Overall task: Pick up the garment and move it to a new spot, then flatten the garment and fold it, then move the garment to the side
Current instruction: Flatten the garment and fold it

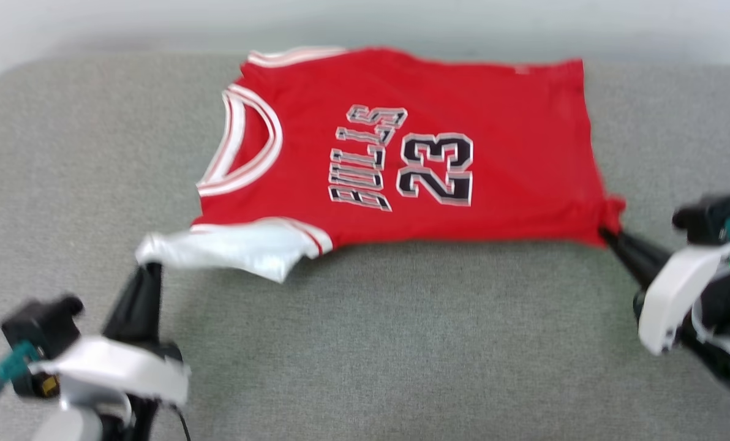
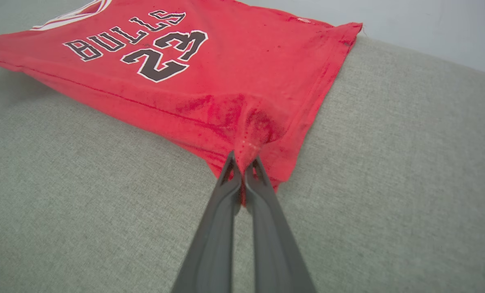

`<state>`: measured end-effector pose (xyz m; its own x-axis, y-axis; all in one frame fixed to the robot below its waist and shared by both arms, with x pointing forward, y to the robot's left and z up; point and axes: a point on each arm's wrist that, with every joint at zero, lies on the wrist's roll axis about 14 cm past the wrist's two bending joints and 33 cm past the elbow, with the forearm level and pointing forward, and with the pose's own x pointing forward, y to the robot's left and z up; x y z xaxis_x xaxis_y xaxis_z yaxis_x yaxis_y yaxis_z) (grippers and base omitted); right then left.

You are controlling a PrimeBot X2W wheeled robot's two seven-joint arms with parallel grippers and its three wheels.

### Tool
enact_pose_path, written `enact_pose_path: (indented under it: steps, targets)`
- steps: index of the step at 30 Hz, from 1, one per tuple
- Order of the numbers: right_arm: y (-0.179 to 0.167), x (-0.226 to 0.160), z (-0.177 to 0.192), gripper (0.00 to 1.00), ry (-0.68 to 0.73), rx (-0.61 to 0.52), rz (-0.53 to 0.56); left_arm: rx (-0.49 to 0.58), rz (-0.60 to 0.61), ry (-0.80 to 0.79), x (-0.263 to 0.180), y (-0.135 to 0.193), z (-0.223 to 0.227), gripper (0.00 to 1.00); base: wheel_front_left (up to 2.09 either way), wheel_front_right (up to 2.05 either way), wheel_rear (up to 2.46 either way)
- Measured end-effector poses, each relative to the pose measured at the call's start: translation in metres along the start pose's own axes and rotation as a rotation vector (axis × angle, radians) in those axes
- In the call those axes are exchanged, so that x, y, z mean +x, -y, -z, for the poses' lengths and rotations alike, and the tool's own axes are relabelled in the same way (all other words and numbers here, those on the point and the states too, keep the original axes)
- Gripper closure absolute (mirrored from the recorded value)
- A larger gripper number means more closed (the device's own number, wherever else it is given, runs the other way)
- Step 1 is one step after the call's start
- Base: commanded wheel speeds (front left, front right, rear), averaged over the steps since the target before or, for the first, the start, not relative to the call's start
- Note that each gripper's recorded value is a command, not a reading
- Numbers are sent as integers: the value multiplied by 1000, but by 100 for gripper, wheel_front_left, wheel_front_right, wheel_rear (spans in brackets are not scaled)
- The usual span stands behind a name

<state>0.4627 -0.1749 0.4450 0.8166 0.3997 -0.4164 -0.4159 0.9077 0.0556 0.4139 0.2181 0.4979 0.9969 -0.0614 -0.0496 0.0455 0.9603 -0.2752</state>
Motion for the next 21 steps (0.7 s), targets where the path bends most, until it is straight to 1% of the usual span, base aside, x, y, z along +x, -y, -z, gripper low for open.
enact_pose_path:
  steps: [7,13,17,21]
  targets:
    - [-14,-35,31,100,-48,36,8,-93,-47,-108,-53,-1,28,100,0,0,0]
    - [-25,-62,52,100,-79,56,13,-177,-54,-221,-97,3,53,100,0,0,0]
    - [-29,-79,68,100,-104,67,20,-232,-33,-305,-125,12,70,100,0,0,0]
    - [-34,-90,84,100,-129,83,24,-271,-32,-352,-143,15,78,100,0,0,0]
